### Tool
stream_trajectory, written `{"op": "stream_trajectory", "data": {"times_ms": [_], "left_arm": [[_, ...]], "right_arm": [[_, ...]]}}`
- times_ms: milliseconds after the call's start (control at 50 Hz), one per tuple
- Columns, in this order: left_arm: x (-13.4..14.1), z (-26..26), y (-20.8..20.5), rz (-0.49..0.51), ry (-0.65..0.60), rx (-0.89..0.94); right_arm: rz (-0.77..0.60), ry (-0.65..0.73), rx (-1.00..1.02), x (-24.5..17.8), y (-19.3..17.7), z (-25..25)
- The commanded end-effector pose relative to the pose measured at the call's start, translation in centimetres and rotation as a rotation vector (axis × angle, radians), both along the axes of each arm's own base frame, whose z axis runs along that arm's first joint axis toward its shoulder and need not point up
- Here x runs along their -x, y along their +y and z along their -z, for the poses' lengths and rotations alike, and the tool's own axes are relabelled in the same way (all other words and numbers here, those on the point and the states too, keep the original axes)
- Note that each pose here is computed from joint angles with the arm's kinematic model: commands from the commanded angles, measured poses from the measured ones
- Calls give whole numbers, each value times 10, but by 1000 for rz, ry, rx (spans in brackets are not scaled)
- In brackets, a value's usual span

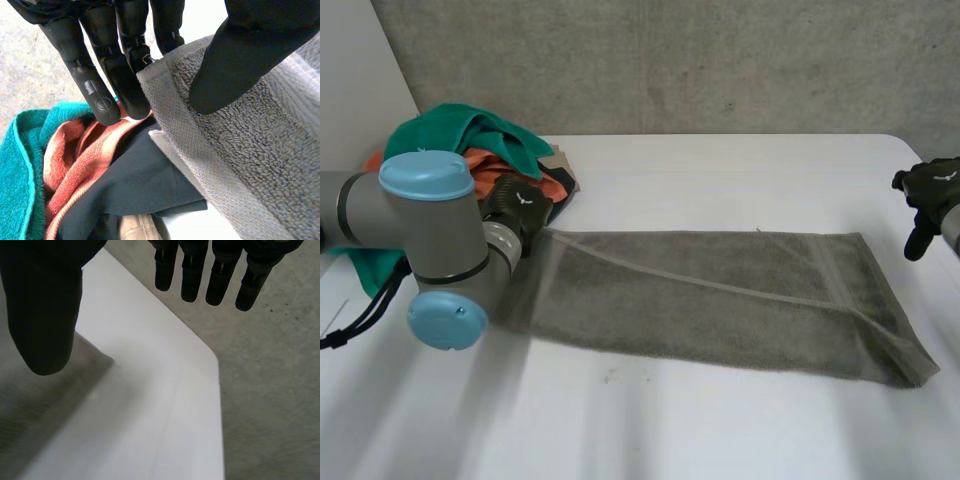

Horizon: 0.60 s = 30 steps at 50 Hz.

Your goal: Fold the laundry.

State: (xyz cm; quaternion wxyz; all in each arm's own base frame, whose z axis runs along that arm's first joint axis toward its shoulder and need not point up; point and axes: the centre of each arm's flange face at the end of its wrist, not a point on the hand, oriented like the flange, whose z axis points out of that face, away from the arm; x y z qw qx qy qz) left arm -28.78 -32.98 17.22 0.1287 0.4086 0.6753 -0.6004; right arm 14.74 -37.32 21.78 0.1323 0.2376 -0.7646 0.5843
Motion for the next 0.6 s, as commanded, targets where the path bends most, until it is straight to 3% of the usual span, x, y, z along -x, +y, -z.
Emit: {"op": "stream_trajectory", "data": {"times_ms": [20, 80, 200, 600], "left_arm": [[-3, -5, 12, 9, -3, -9], [-6, -4, 17, 10, -7, -21], [-11, -3, 22, 5, -12, -35], [-15, 0, 25, -1, -16, -45]], "right_arm": [[-64, -79, -233, -6, 49, -19], [-74, -92, -349, -6, 68, -8], [-79, -76, -352, -5, 87, 9], [-17, 92, -315, 6, 70, 61]]}}
